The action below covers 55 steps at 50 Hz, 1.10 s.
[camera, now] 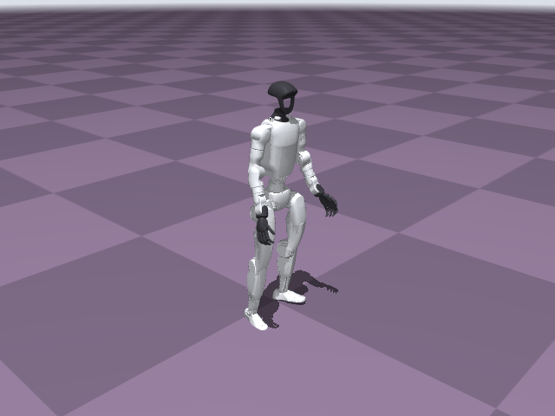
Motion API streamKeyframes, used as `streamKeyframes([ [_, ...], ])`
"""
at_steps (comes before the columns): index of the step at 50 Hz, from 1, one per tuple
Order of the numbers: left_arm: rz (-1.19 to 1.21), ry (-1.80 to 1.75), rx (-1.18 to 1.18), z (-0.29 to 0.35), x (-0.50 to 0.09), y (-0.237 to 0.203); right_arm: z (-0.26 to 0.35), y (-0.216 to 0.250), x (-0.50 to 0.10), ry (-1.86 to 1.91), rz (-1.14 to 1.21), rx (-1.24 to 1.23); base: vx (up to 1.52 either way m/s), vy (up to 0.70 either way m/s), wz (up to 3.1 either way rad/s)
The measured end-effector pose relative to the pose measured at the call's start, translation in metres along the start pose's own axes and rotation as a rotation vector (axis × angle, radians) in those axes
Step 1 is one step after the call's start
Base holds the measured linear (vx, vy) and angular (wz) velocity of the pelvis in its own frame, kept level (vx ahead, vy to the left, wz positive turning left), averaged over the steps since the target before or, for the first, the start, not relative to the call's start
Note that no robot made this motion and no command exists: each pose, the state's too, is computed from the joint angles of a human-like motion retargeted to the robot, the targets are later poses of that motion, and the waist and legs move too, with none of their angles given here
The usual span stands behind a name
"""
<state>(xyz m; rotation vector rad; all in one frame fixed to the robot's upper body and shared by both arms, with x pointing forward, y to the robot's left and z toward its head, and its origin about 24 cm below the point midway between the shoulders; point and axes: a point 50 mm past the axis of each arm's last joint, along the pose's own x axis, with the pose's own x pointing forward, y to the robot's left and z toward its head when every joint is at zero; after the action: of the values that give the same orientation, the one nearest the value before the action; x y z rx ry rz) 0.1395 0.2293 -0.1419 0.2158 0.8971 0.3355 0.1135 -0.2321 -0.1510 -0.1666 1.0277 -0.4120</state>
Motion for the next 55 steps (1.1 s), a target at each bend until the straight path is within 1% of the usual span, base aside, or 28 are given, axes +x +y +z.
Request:
streamKeyframes([
  [20, 0.0, -0.028, -0.001, 0.01, 0.003, 0.002, 0.008, 0.007, 0.001, -0.02, 0.013, 0.02, 0.0, 0.0, 0.0],
  [43, -0.003, -0.045, -0.019, 0.016, 0.004, -0.003, -0.007, -0.003, 0.0, 0.042, -0.034, -0.01, 0.0, 0.0, 0.0],
  [55, -0.009, -0.151, -0.024, 0.038, 0.005, 0.002, -0.008, -0.008, 0.001, 0.041, 0.004, -0.132, -0.04, 0.01, 0.44],
])
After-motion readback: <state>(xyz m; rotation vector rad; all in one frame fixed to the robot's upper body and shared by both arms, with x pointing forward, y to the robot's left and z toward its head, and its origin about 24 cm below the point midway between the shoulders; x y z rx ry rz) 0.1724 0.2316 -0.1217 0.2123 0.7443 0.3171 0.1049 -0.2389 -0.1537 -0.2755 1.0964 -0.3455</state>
